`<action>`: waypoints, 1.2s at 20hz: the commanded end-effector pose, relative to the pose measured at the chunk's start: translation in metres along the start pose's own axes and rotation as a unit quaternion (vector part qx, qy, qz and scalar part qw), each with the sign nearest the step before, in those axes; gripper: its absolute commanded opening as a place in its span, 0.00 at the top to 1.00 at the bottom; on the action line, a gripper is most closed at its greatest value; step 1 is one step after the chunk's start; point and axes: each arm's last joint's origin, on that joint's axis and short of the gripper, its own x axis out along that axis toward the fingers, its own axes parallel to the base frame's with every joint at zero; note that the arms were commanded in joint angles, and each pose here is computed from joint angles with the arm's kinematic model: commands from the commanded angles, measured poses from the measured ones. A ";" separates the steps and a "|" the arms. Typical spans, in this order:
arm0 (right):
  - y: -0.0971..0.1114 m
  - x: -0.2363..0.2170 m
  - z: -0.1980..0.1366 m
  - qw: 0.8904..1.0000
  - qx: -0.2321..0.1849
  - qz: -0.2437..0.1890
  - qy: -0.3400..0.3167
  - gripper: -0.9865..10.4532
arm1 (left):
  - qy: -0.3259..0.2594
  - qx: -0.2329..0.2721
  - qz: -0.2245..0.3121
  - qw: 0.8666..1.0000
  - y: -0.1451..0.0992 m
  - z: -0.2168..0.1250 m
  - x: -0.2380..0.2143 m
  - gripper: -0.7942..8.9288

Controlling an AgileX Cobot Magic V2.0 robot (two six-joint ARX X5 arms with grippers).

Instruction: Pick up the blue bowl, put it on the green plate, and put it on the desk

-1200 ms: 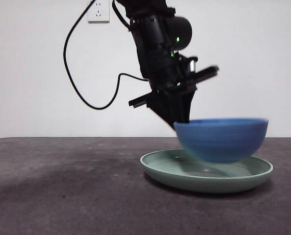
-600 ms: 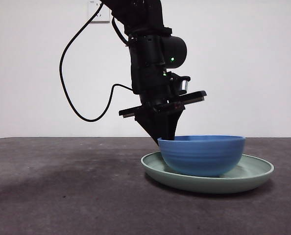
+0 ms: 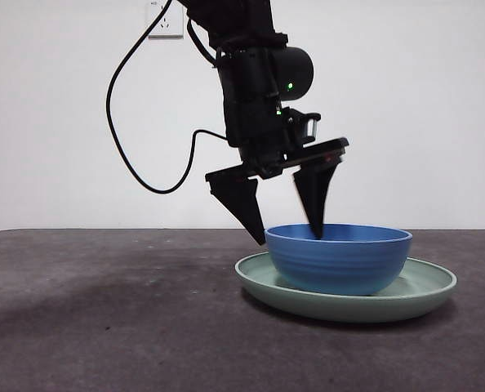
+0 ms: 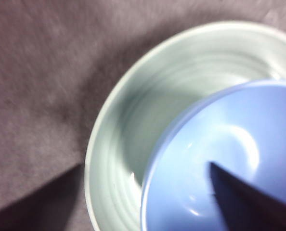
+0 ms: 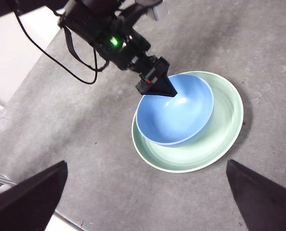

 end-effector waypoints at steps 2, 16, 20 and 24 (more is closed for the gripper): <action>0.003 -0.003 0.004 1.000 -0.011 0.001 -0.011 0.43 | -0.007 0.006 0.000 1.000 -0.005 0.008 -0.005 0.40; 0.003 -0.003 0.004 1.000 -0.008 0.002 -0.011 0.43 | -0.069 0.026 -0.007 0.997 -0.015 -0.021 -0.164 0.30; 0.003 -0.003 0.004 1.000 -0.008 0.003 -0.011 0.43 | -0.141 0.032 0.001 0.990 -0.008 -0.053 -0.233 0.30; 0.003 -0.002 0.004 1.000 -0.006 0.002 -0.009 0.43 | -0.195 0.042 0.007 0.980 -0.005 -0.100 -0.283 0.31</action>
